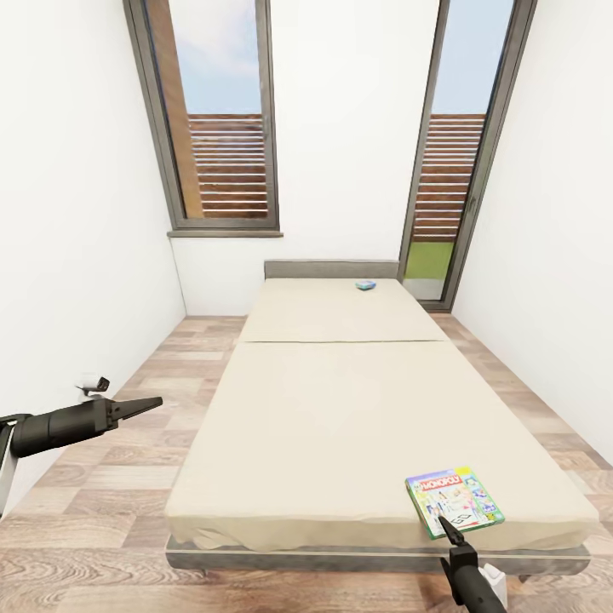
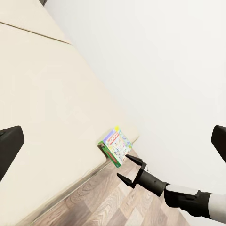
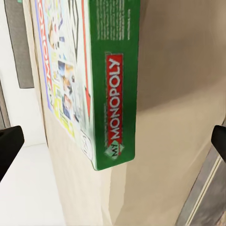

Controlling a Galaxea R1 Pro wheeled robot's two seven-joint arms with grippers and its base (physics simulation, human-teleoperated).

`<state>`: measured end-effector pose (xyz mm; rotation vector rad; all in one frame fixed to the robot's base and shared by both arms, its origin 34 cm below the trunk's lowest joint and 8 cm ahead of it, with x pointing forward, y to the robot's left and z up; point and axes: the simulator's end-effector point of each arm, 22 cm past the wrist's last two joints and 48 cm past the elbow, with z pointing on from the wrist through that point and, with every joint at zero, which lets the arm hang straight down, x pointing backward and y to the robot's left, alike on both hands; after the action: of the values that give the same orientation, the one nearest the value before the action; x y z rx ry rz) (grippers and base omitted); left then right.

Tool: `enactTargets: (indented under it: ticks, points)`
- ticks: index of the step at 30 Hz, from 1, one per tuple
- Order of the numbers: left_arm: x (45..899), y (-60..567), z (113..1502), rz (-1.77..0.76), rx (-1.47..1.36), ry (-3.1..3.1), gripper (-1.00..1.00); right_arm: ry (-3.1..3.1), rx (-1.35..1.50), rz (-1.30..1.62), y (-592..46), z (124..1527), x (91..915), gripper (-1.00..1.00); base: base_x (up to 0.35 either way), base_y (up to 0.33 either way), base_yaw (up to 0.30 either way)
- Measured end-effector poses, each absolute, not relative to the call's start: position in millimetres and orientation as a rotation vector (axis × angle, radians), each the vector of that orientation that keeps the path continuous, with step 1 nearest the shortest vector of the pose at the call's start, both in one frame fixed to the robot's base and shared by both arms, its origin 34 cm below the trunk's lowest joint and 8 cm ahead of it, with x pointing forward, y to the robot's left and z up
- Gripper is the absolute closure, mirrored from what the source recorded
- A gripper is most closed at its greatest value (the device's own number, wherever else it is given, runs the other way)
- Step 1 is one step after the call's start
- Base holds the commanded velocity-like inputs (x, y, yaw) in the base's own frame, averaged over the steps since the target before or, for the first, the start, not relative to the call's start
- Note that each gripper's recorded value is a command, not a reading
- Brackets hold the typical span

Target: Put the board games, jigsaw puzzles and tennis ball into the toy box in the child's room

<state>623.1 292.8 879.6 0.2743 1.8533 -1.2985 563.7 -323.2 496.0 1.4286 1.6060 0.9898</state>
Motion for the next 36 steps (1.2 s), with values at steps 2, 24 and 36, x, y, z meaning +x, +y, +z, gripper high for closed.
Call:
enactTargets:
  ticks: [2,24,36]
  points:
    - [623.1,292.7,879.6,-1.298,0.274,1.853,-1.0,1.607,1.43,0.989,-323.1,495.8,563.6,-1.0,0.0,0.0,0.0]
    - [623.1,291.9,879.6,-1.301,0.275,1.852,-1.0,1.607,1.429,0.987,-324.2,495.9,563.7,-1.0,0.024,0.0,0.0]
    - [623.2,291.6,879.4,-1.302,0.274,1.851,-1.0,1.601,1.424,0.994,-323.1,499.0,568.7,-1.0,0.005,0.0,0.0]
